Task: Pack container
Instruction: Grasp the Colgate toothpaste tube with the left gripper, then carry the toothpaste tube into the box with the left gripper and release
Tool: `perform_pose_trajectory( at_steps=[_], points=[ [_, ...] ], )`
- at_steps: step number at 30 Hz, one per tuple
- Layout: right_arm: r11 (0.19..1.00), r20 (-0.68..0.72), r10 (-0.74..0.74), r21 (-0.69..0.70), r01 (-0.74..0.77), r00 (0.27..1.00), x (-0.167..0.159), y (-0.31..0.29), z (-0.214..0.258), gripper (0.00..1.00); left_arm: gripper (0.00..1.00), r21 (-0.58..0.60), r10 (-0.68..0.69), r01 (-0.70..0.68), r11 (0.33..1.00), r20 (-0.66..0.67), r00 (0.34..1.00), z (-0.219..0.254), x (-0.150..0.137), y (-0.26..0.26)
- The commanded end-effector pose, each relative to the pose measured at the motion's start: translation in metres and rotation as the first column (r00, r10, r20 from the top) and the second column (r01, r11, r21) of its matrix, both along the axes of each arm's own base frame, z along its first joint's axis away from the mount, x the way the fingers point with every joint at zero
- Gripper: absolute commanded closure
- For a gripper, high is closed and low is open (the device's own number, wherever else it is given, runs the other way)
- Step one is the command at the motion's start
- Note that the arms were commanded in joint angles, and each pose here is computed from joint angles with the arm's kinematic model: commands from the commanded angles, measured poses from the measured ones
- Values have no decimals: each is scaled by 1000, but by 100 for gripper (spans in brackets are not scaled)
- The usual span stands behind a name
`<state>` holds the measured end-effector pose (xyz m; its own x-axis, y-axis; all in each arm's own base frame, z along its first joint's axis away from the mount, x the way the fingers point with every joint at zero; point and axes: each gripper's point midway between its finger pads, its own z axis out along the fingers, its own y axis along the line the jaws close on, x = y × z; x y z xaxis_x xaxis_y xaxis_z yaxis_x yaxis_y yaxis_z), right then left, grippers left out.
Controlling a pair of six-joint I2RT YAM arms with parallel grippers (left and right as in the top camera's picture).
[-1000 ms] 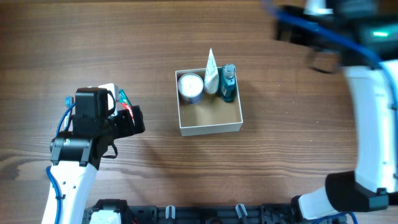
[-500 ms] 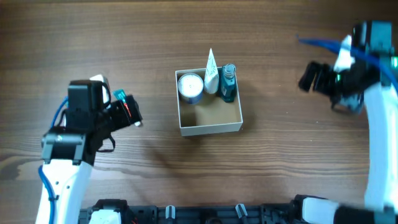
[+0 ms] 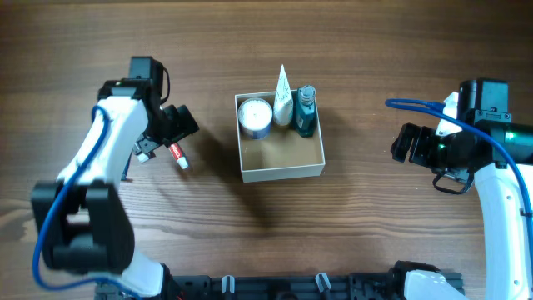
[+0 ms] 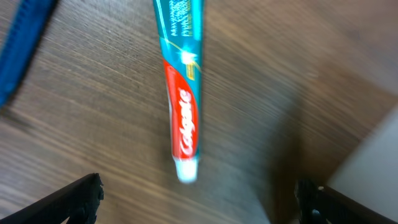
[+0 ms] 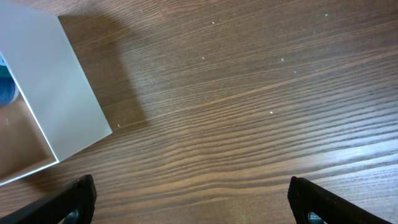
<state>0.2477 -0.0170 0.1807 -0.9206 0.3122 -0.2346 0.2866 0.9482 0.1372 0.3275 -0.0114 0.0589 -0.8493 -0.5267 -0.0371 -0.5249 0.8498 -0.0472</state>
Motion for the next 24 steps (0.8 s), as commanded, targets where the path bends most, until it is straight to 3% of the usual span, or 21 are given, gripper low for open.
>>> perform_pose_trajectory(
  at_steps=[1, 10, 13, 15, 19, 22, 24],
  points=[
    [1000, 7, 12, -2, -12, 1000, 1, 0, 0, 0, 0, 44, 49, -46, 998, -49, 998, -21, 1, 13],
    [1000, 6, 8, -11, -7, 1000, 1, -1, 0, 0, 4, 41, 52, -50, 998, -59, 997, -53, 14, 16],
    [1000, 6, 8, -11, -7, 1000, 1, -1, 0, 0, 17, 42, 52, -50, 998, -65, 997, -57, 14, 17],
    [1000, 5, 8, -11, -8, 1000, 1, -1, 0, 0, 35, 42, 53, -49, 998, -80, 995, -61, 13, 17],
    [1000, 5, 8, -11, -8, 1000, 1, -1, 0, 0, 50, 43, 52, -48, 998, -100, 994, -68, 10, 17],
    [1000, 5, 8, -11, -8, 1000, 1, -1, 0, 0, 82, 43, 52, -47, 998, -107, 993, -68, 8, 16],
    [1000, 5, 8, -11, -8, 1000, 1, -1, 0, 0, 85, 44, 52, -47, 998, -110, 993, -68, 7, 17]
  ],
)
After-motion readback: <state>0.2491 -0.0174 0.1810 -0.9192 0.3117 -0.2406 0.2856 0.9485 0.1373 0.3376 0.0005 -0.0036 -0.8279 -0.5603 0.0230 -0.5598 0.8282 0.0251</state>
